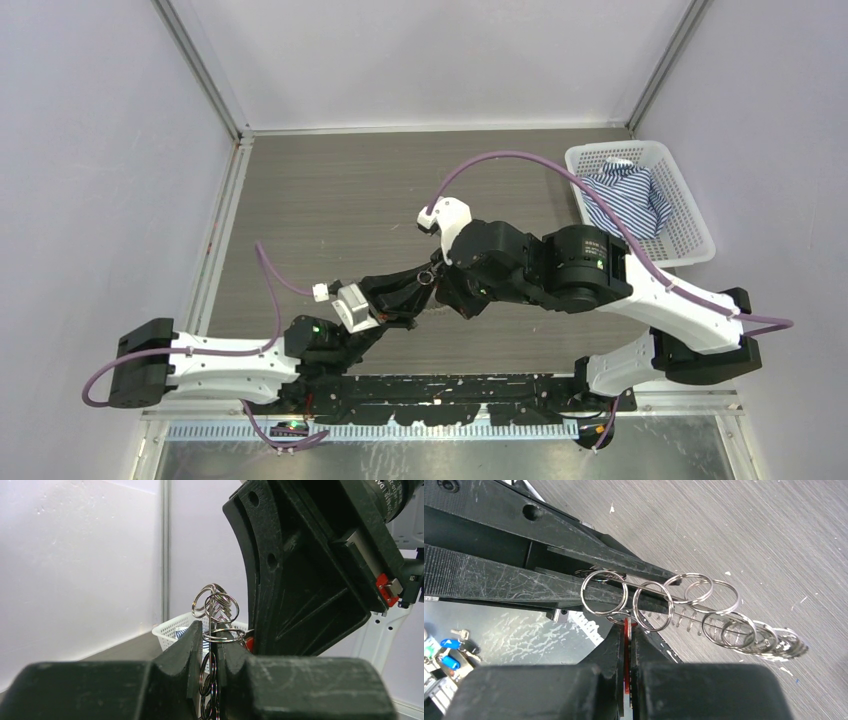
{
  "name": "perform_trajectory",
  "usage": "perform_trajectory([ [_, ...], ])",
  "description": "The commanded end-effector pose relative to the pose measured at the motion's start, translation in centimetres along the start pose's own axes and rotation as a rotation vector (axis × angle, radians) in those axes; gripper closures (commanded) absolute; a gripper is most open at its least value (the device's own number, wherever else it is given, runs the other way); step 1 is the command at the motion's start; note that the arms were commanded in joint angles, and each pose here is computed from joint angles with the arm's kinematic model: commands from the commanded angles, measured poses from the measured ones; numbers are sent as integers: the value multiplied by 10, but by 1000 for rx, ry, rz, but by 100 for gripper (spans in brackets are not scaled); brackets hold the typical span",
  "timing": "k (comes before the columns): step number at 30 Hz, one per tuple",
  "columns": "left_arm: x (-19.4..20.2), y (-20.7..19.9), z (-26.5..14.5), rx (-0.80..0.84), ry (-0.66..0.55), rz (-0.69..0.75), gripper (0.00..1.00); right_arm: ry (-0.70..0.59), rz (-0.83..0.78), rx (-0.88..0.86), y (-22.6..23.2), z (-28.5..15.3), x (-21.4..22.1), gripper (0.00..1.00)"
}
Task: Remove the keys from the keyring
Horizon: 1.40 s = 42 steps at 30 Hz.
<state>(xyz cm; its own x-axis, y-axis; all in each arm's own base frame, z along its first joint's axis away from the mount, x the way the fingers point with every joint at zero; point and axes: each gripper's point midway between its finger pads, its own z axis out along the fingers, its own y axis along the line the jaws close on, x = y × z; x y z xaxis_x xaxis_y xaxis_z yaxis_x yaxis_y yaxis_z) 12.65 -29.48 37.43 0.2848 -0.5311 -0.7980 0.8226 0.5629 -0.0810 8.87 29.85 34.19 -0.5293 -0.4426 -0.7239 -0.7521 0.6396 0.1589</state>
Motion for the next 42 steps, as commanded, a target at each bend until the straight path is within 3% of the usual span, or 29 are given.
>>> perform_trajectory([
  [1, -66, 17, 5, -57, -203, -74, 99, 45, -37, 107, -26, -14, 16, 99],
  [7, -48, 22, 1, -78, -87, -45, 100, 27, -64, 131, -32, -18, 12, 99],
  [17, -44, 20, -1, -60, -83, -48, 100, 26, -117, 292, -61, -16, 14, 99],
  [21, -29, 23, -2, -91, -35, -32, 99, -17, -115, 293, -60, -20, 1, 99],
  [26, -6, 32, -3, -156, 12, -2, 99, 30, -198, 338, -58, -12, 1, 99],
  [37, 10, 58, 0, -328, 56, 33, 99, 20, -201, 231, -34, -16, -9, 99],
  [42, 12, 56, 5, -325, 54, 17, 100, 22, -212, 231, -32, -18, -10, 99],
])
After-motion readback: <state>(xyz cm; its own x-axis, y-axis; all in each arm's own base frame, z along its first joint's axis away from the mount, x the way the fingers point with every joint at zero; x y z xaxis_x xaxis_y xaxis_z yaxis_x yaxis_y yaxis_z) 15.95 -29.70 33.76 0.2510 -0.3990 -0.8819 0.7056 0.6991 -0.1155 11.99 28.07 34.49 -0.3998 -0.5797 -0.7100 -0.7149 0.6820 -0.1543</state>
